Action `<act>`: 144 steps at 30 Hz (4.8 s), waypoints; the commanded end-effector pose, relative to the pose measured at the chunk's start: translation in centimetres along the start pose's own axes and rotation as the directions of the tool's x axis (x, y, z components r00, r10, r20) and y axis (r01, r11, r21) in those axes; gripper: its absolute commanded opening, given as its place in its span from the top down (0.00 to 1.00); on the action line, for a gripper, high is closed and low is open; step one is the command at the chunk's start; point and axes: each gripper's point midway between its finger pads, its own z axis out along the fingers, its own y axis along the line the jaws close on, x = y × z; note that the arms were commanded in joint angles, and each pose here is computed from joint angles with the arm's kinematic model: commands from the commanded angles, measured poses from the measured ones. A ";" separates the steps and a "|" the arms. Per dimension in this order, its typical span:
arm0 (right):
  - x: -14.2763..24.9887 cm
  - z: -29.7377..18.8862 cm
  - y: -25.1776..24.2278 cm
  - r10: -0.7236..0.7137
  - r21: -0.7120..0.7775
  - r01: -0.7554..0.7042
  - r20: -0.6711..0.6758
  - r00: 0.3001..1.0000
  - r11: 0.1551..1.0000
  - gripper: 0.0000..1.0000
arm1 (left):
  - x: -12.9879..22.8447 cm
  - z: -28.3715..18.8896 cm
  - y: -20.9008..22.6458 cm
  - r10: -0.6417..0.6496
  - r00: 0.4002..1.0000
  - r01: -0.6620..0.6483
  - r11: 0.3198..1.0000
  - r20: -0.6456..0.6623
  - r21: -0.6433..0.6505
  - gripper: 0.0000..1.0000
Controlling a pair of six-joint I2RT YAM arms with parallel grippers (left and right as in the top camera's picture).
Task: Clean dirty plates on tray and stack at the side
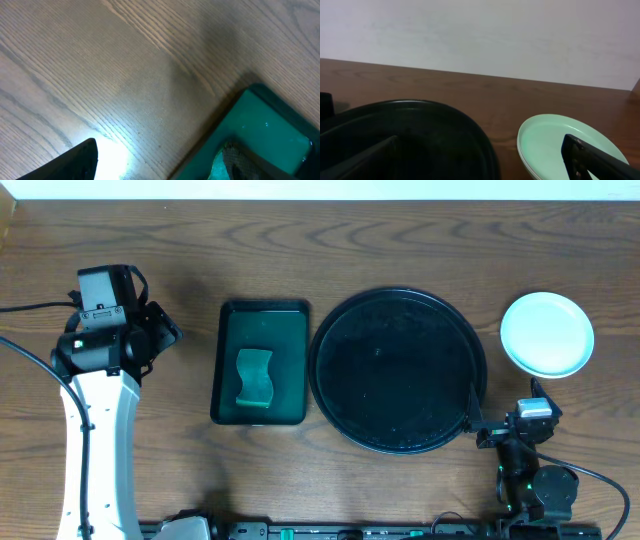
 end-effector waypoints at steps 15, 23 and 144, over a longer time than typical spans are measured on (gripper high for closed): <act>0.8 -0.1 -0.8 -0.021 0.041 0.022 -0.032 0.999 0.999 0.01 | -0.6 -0.5 0.1 -0.008 1.000 0.008 1.000 0.021 -0.001 0.20; 0.7 -0.1 -0.9 -0.012 0.052 0.013 -0.029 1.000 0.999 0.01 | -0.6 -0.5 0.1 -0.008 1.000 0.008 1.000 0.021 -0.001 0.19; 0.9 -0.3 -2.8 0.168 0.171 -0.163 -0.011 0.986 0.972 0.01 | 10.9 -20.4 8.5 -0.362 0.724 -0.006 0.848 0.587 0.530 0.20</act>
